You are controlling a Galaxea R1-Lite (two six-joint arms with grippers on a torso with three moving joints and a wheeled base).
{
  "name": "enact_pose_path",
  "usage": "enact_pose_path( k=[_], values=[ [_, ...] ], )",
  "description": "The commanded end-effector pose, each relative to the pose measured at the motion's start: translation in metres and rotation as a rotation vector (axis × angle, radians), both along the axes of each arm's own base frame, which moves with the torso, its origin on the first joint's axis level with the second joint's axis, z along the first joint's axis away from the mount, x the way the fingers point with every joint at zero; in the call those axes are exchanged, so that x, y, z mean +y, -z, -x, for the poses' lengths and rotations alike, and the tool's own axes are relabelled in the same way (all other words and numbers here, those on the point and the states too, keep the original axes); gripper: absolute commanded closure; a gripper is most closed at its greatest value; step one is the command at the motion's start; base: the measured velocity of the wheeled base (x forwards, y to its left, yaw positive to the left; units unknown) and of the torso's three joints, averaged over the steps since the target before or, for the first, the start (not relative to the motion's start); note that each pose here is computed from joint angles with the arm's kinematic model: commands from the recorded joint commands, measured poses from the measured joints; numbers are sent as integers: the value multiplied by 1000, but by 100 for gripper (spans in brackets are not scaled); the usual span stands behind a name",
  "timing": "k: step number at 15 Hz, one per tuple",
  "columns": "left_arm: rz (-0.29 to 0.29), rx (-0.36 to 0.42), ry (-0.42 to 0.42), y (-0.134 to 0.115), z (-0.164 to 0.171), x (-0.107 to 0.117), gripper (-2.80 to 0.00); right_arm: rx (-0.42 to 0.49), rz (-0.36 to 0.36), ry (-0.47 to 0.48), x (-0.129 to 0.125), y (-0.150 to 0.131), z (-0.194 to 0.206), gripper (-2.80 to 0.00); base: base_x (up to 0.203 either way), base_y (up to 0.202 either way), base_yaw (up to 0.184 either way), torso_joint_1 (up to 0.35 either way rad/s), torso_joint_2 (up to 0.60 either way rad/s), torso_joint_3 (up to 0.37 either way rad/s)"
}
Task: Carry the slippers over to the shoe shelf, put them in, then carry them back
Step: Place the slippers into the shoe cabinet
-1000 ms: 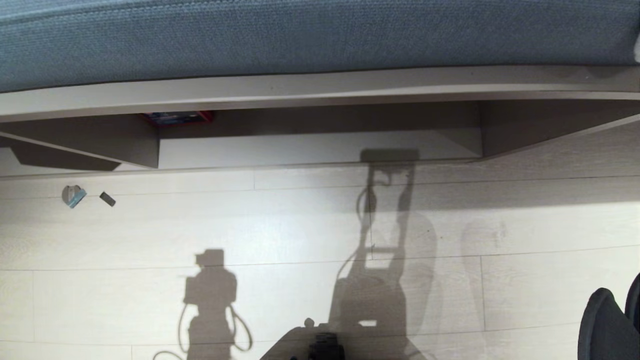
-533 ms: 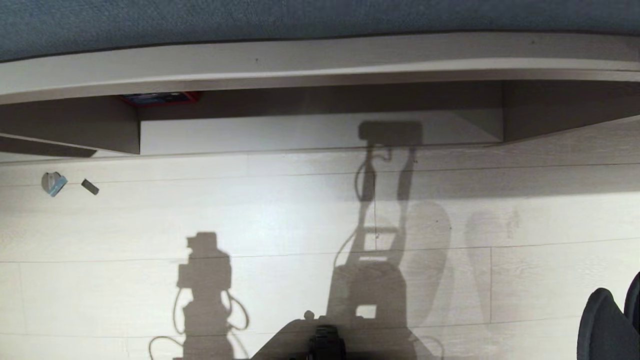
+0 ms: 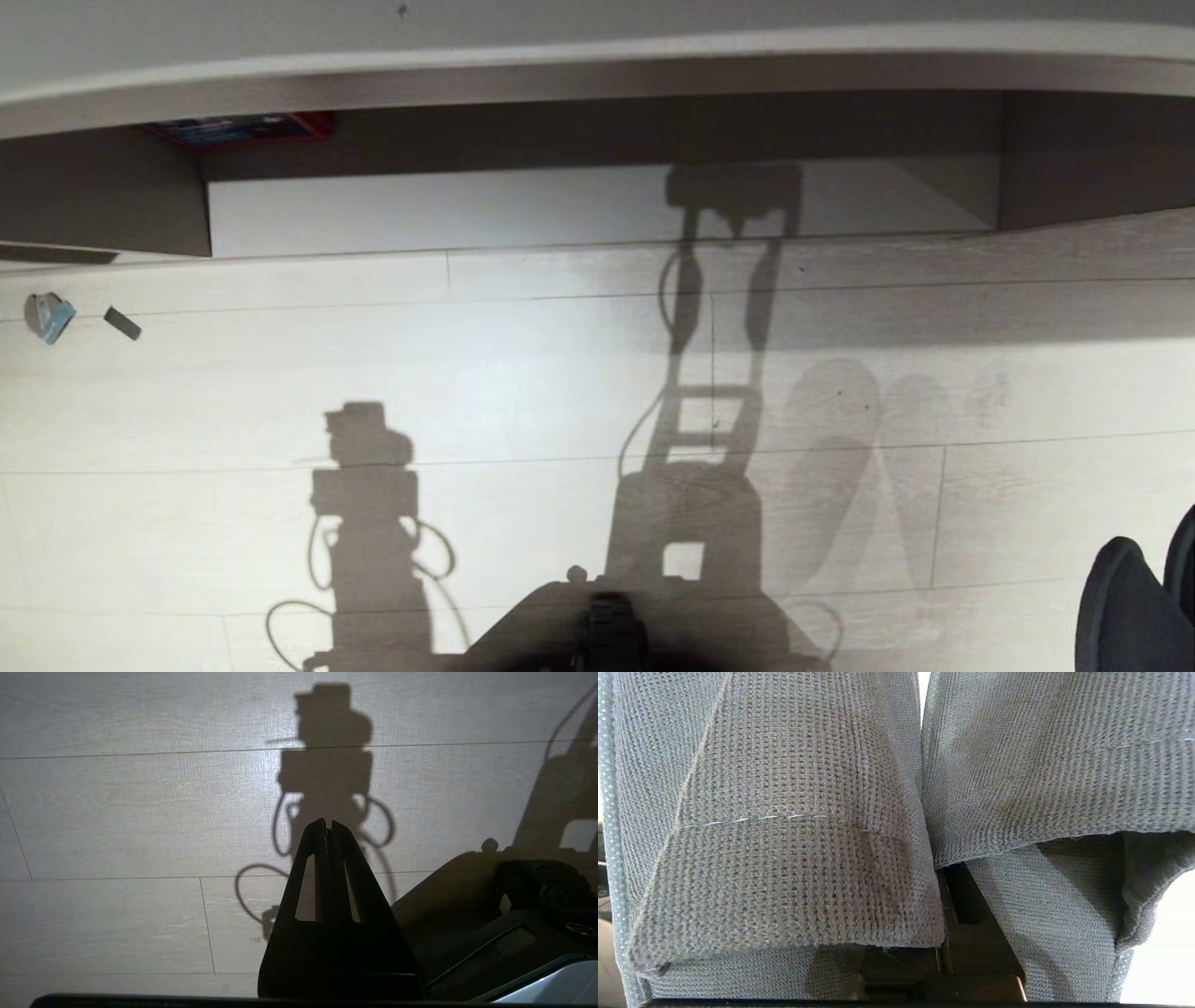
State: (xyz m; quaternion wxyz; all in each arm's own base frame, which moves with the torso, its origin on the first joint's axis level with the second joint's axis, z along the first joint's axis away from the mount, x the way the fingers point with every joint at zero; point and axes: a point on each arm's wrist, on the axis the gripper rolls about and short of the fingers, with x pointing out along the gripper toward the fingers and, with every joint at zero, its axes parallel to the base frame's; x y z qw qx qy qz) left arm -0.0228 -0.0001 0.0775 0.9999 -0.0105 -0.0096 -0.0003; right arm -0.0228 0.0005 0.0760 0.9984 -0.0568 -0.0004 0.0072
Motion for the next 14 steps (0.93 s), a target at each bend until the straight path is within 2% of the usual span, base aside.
enact_pose_path(
  k=[1, 5, 11, 13, 14],
  values=[
    [0, 7, 0, 2, -1, 0, 0, 0, 0, -1, 0, 0, 0, 0, 0, 0, 0, 4, 2, -203],
    [-1, 5, 0, 2, -1, 0, 0, 0, -2, -1, 0, 0, 0, 0, 0, 0, 0, 3, 2, -153],
    [-6, 5, -1, 2, -1, 0, 0, 1, 10, -8, 0, -2, 0, 0, 0, 0, 0, 2, 1, -5],
    [-7, 5, -1, 2, -1, 0, 0, -24, -9, -57, 1, -25, 2, 0, 0, 0, 0, 0, 0, 0],
    [-9, 5, -1, 2, -1, 0, 0, -9, -15, -86, 2, -36, 0, 0, 0, 0, 0, 0, 0, 0]
  ],
)
